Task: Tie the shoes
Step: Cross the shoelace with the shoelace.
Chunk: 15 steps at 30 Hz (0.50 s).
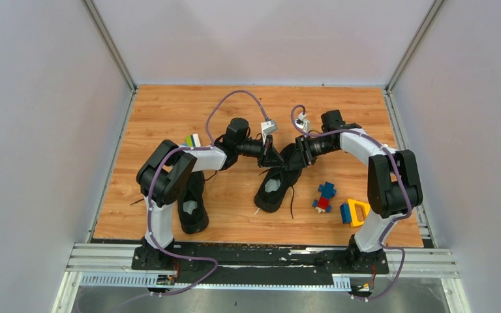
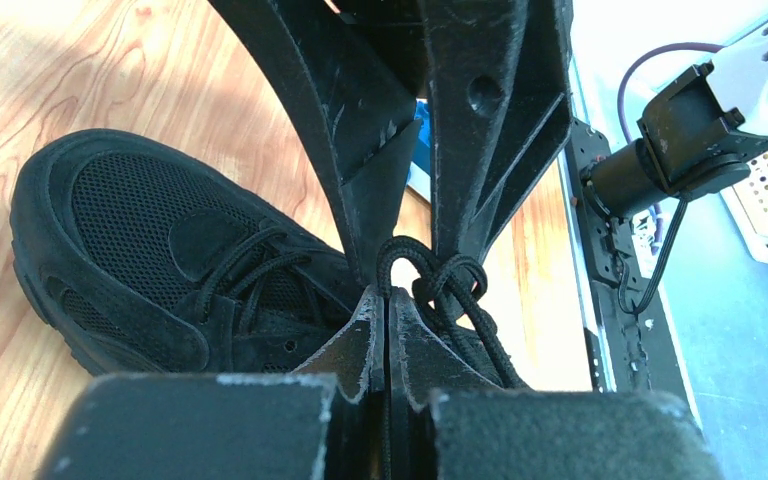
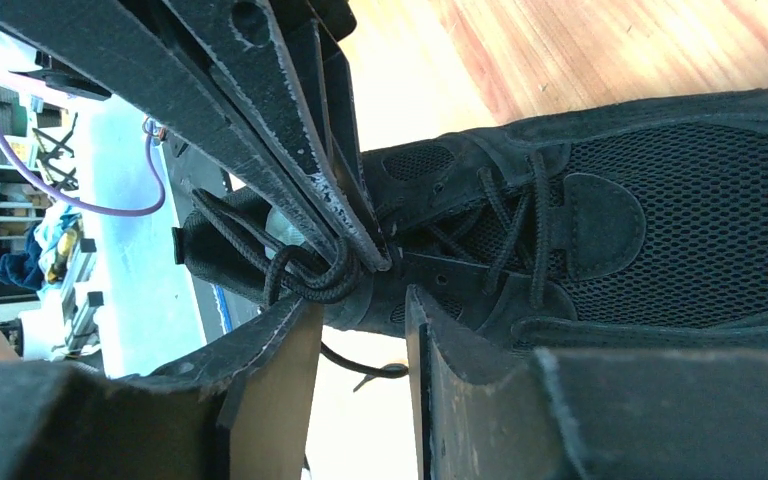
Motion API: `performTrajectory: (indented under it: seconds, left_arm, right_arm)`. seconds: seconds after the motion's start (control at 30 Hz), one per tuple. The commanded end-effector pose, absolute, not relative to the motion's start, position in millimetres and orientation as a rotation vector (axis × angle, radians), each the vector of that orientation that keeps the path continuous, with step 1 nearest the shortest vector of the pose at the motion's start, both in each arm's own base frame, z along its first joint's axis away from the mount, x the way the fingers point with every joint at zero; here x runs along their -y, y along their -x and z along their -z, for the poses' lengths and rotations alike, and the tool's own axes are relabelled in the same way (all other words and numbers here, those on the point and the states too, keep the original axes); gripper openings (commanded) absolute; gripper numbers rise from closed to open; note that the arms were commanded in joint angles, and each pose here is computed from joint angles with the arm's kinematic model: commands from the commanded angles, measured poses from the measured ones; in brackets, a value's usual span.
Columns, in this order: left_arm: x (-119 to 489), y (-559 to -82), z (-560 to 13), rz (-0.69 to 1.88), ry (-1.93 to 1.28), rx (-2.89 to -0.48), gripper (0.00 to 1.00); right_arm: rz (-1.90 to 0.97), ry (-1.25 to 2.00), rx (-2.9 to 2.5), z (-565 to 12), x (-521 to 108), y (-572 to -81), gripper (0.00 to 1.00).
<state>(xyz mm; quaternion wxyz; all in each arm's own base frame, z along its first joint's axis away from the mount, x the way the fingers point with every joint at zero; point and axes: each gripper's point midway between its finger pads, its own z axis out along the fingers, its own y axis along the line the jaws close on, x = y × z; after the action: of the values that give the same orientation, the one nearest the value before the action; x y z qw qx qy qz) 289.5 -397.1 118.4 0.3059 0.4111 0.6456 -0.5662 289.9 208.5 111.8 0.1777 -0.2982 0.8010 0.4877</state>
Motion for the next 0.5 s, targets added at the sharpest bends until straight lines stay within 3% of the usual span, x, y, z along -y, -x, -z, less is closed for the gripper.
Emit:
performTrajectory:
  seconds: [0.0, 0.13, 0.37, 0.47]
  left_arm:
    - [396.4, -290.3, -120.2, 1.509, -1.095, -1.677, 0.0]
    - [396.6, -289.7, -119.3, 1.513, -1.095, -1.68, 0.0]
    - [397.0, -289.3, -119.3, 1.522, -1.095, -1.682, 0.0]
    - [397.1, -289.2, -119.9, 1.523, -1.096, -1.68, 0.0]
  right_arm:
    - [-1.41, 0.834, -2.232, -122.0, -215.9, -299.2, 0.34]
    - [-1.439, 0.816, -2.212, -127.4, -219.1, -299.8, 0.28]
    - [-1.472, 0.809, -2.18, -136.7, -221.9, -299.8, 0.29]
    - [-1.51, 0.816, -2.155, -141.1, -223.9, -296.7, 0.15]
